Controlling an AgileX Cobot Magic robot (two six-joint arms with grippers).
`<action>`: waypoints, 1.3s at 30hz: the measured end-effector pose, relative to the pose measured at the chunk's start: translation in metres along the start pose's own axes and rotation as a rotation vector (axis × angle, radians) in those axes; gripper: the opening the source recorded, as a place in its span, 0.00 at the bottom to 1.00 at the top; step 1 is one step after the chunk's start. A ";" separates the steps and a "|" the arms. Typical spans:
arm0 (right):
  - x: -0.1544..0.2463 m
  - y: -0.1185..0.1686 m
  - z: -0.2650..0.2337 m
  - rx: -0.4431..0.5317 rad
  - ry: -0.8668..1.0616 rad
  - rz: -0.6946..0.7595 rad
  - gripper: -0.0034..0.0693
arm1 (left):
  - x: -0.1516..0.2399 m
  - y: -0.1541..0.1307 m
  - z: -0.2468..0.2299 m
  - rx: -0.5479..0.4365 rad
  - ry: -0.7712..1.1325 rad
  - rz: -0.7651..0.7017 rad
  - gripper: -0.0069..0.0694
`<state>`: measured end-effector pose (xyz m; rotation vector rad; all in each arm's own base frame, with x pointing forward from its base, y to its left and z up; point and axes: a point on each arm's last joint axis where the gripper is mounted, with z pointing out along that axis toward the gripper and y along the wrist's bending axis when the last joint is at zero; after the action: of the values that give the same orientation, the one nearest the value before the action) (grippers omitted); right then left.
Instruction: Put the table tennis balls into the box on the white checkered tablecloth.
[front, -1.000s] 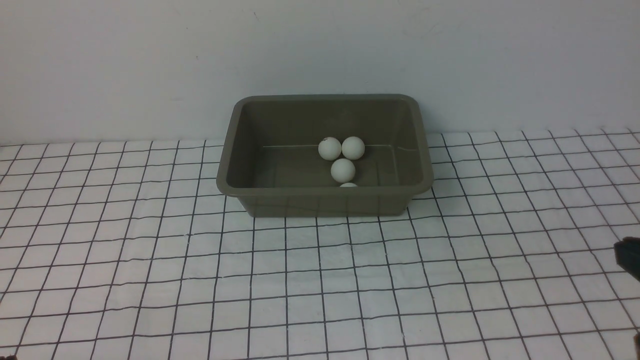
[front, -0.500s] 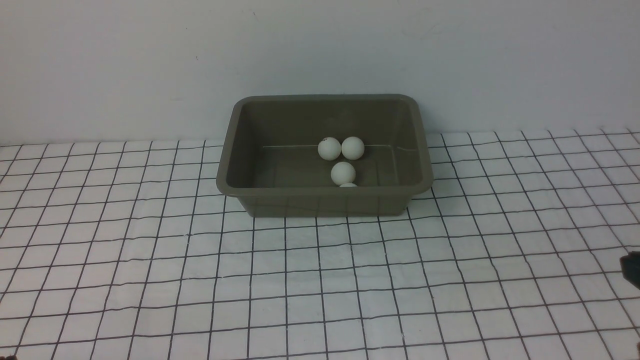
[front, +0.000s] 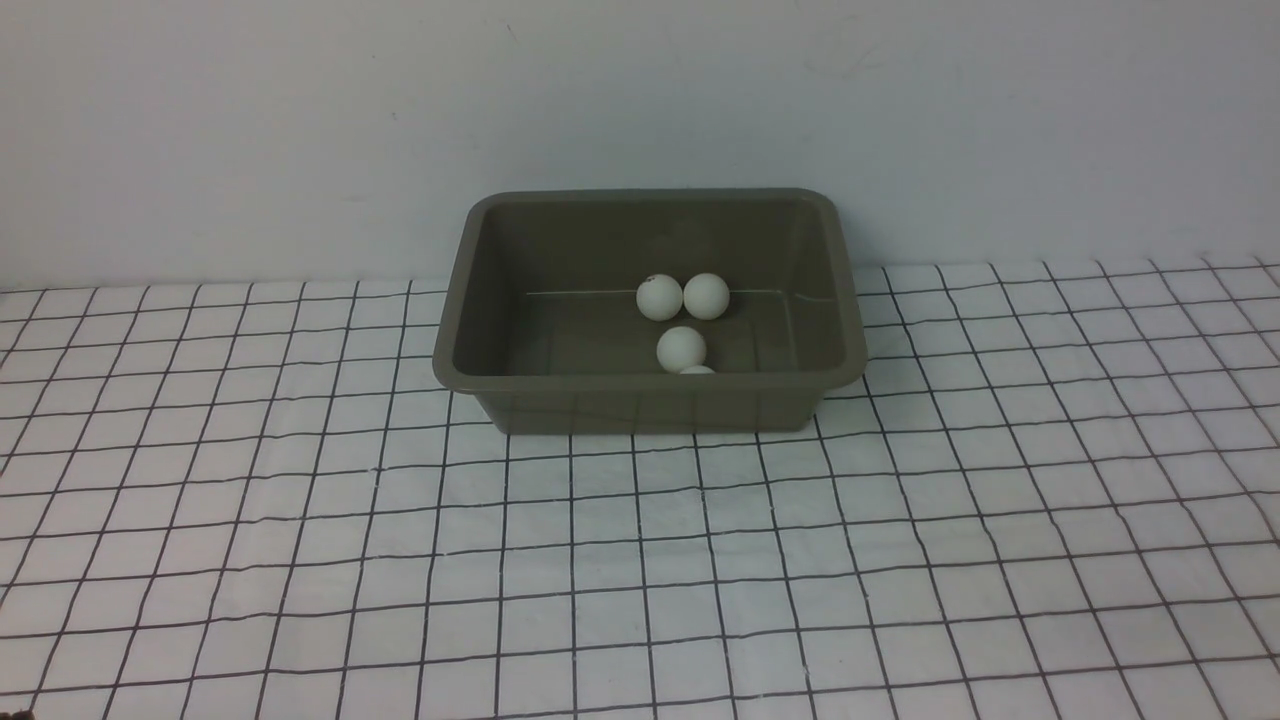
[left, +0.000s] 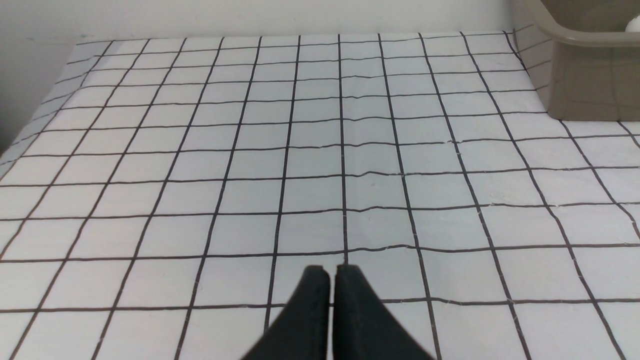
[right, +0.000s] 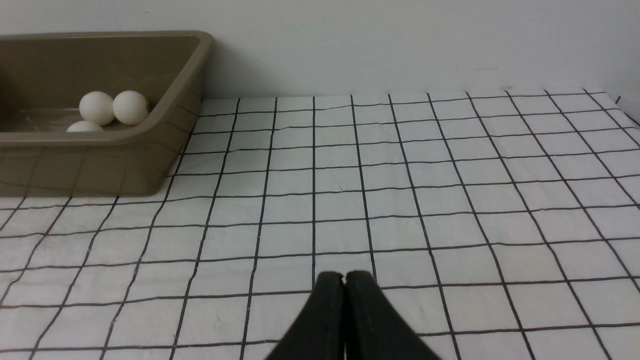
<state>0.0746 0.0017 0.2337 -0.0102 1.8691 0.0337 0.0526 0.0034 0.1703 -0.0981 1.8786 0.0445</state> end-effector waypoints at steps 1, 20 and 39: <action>0.007 0.000 0.000 -0.001 -0.012 0.000 0.02 | 0.000 0.000 0.000 0.000 0.000 0.000 0.08; 0.056 0.000 -0.003 -0.025 -0.109 0.046 0.02 | 0.000 0.000 0.000 0.000 0.000 0.000 0.08; 0.056 0.000 -0.003 -0.024 -0.108 0.046 0.02 | 0.000 0.000 0.000 0.000 0.000 0.000 0.08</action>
<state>0.0552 0.0019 0.1811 0.0172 1.7610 0.0871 0.0526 0.0034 0.1703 -0.0981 1.8786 0.0445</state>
